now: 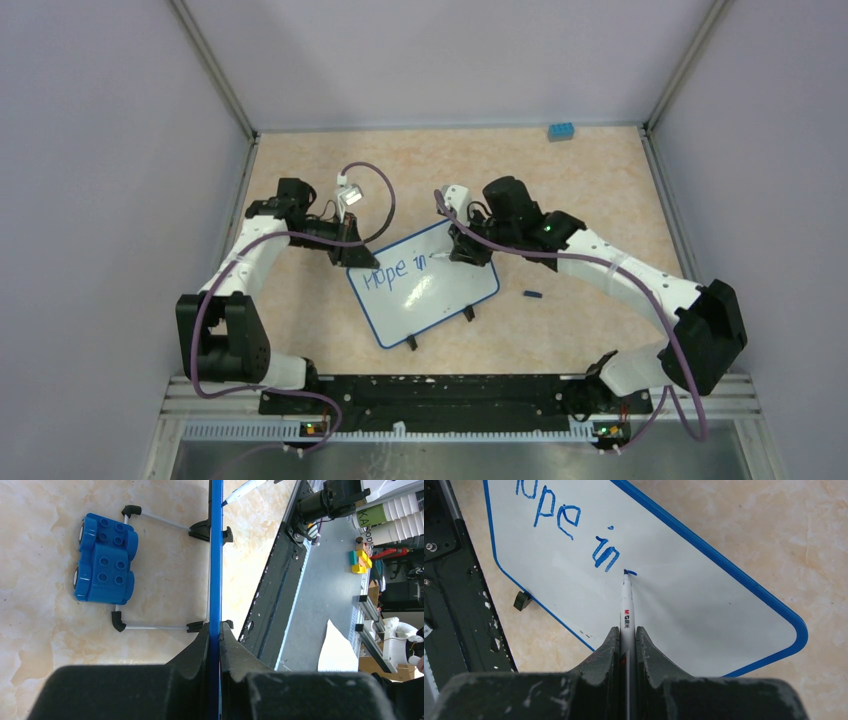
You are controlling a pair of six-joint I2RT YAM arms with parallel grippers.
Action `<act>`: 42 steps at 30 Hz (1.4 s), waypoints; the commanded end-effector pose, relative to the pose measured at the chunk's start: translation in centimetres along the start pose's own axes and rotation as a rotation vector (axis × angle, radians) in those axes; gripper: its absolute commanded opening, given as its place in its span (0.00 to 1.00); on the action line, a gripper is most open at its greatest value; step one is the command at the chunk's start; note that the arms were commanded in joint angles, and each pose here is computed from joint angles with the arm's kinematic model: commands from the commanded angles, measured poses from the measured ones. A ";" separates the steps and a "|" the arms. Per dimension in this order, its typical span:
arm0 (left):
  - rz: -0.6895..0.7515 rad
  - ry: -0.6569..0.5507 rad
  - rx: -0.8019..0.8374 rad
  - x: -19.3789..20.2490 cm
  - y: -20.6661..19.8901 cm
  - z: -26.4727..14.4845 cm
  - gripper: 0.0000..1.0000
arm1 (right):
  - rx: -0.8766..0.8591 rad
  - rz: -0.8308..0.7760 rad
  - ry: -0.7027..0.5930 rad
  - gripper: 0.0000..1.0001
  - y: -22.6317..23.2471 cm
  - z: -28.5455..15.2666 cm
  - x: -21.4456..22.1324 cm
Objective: Write a sentence on the whiteboard
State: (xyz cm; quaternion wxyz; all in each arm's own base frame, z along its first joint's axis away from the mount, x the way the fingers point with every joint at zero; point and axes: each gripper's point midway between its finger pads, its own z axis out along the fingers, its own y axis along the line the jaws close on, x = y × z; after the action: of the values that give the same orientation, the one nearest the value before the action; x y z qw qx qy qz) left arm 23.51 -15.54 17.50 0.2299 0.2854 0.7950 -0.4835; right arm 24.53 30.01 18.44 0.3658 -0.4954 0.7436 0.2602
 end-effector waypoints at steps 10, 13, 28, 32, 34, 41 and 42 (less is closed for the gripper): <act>0.013 -0.005 -0.004 -0.1 -0.4 -0.1 0.00 | 0.044 -0.018 -0.014 0.00 -0.8 -1.2 -0.2; 0.013 -0.005 -0.005 -0.1 -0.3 -0.1 0.00 | 0.047 -0.015 -0.011 0.00 -0.9 -1.2 0.0; 0.012 -0.006 -0.005 -0.1 -0.3 -0.1 0.00 | 0.044 -0.005 -0.007 0.00 -1.2 -1.5 0.4; 0.013 -0.005 -0.007 -0.1 -0.3 -0.1 0.00 | 0.020 0.001 0.002 0.00 -0.8 -1.0 0.8; 0.015 -0.005 -0.008 -0.1 -0.3 -0.1 0.00 | 0.011 0.002 0.008 0.00 -0.6 -0.8 1.0; 0.014 -0.005 -0.009 -0.1 -0.3 -0.1 0.00 | -0.026 -0.001 0.021 0.00 0.8 0.1 1.3; 0.016 -0.006 -0.008 -0.1 -0.3 -0.1 0.00 | -0.032 -0.003 0.022 0.00 1.0 0.2 1.2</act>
State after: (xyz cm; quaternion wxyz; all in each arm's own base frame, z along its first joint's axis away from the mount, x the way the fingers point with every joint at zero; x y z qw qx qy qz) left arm 23.55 -15.53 17.49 0.2301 0.2851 0.7954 -0.4828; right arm 23.81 28.76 17.27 0.3465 -0.4953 0.7547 0.2550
